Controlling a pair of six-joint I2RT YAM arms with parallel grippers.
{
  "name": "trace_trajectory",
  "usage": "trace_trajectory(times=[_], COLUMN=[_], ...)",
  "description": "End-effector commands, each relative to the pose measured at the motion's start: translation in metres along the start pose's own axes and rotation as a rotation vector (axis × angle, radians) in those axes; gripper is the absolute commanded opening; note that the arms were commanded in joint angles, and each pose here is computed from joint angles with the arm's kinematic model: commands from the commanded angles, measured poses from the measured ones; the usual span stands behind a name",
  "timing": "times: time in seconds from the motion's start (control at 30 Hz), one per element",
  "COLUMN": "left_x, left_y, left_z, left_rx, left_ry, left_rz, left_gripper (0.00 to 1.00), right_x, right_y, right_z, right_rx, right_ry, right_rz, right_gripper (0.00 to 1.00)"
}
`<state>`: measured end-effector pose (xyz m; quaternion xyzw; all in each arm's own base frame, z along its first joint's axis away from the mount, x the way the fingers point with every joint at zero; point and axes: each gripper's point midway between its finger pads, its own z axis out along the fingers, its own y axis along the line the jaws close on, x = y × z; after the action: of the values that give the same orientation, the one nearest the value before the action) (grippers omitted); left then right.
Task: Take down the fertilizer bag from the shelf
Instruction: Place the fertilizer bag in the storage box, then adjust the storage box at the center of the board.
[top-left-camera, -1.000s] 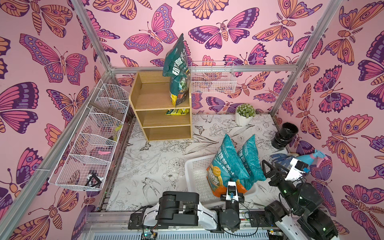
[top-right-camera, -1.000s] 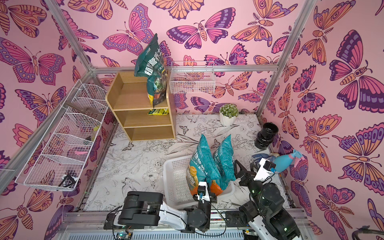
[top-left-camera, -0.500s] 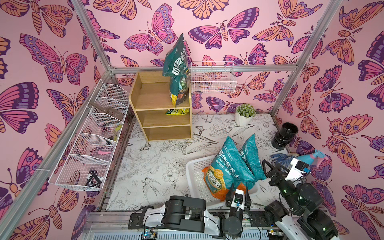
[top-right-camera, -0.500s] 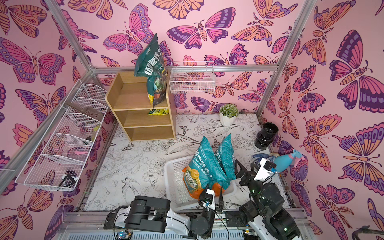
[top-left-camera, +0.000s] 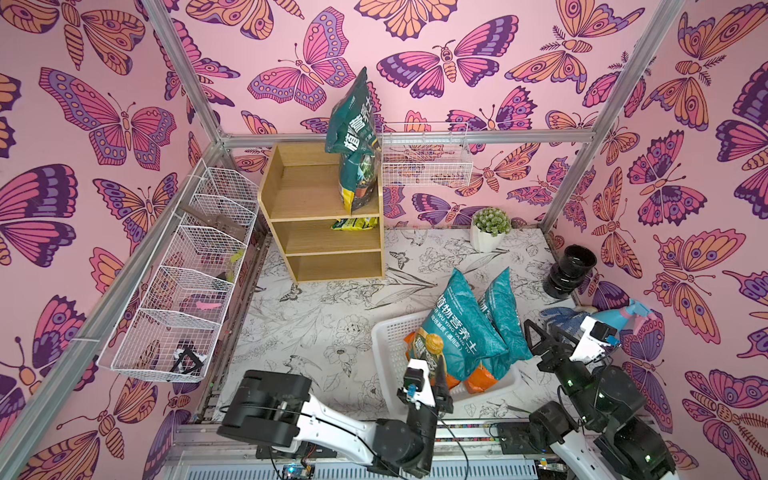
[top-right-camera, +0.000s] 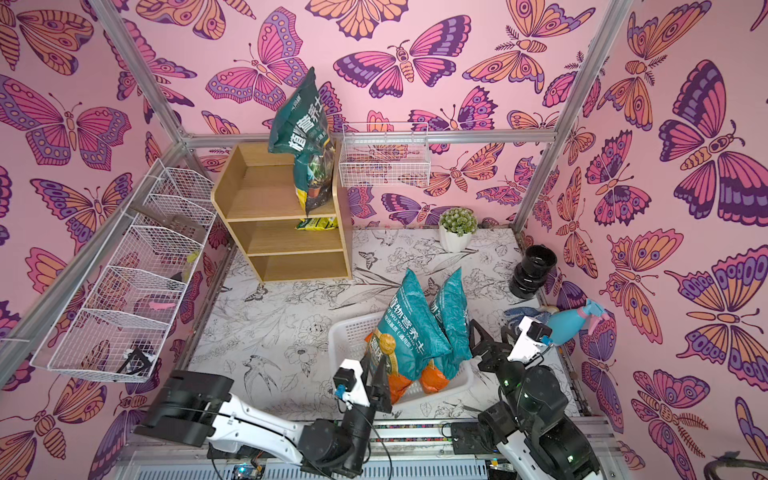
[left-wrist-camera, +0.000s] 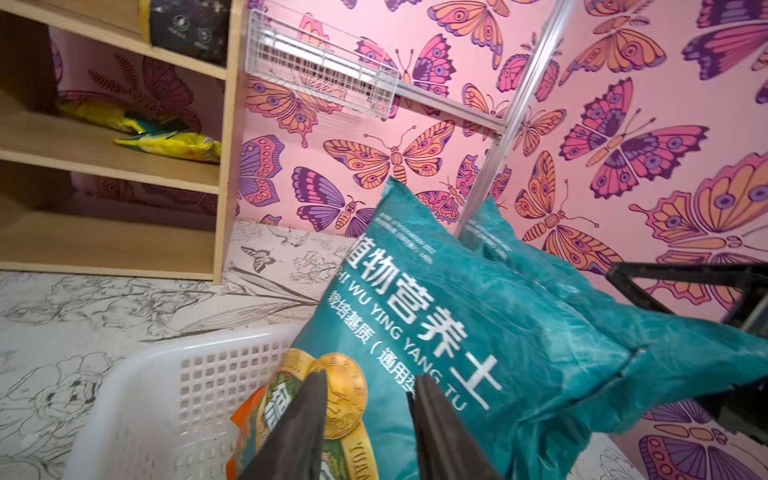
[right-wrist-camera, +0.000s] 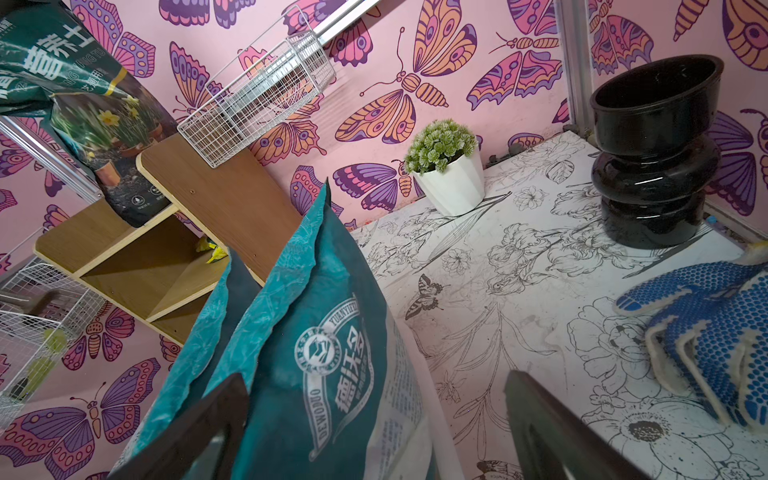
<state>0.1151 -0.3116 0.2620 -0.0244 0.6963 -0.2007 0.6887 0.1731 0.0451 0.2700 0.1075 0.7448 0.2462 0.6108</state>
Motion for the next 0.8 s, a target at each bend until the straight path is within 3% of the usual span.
trace_trajectory(times=[0.0,0.23,0.33,0.37,0.4,0.43,0.47,0.57,0.7,0.77], left_x=[0.01,0.029,0.04,0.045,0.064,0.089,0.098,0.089,0.097,0.12], left_y=[0.036,0.088,0.095,0.095,0.11,0.13,0.133,0.141,0.129,0.132], left_z=[0.001,0.009,0.024,0.031,0.044,0.059,0.066,0.064,0.074,0.078], left_rx=[-0.153,-0.201,-0.16,-0.128,-0.12,-0.187,-0.185,-0.218,-0.208,-0.259], left_ry=[0.015,-0.027,-0.02,0.013,0.151,0.377,0.448,0.342,0.403,0.485], left_rz=[0.08,-0.058,-0.015,-0.045,-0.079,-0.202,-0.212,-0.131,-0.1,-0.092], left_gripper=[0.0,0.0,0.0,0.0,0.0,0.0,0.0,0.0,0.0,0.0], right_x=[0.002,0.002,0.002,0.002,0.003,0.003,0.003,0.003,0.002,0.003], right_y=[0.001,-0.003,-0.003,-0.003,-0.003,-0.003,-0.002,-0.003,-0.004,-0.004], right_z=[0.0,0.0,0.0,0.0,0.0,0.0,0.0,0.0,0.003,0.003], right_rx=[-0.008,0.005,0.003,0.003,0.003,0.003,0.002,0.006,0.012,0.013], right_ry=[0.001,-0.008,-0.007,-0.007,-0.006,-0.006,-0.004,-0.005,-0.012,-0.006], right_rz=[-0.011,-0.011,-0.011,-0.011,-0.012,-0.012,-0.012,-0.012,-0.016,-0.019], right_gripper=[0.99,0.99,0.99,0.99,0.99,0.99,0.99,0.99,0.99,0.99])
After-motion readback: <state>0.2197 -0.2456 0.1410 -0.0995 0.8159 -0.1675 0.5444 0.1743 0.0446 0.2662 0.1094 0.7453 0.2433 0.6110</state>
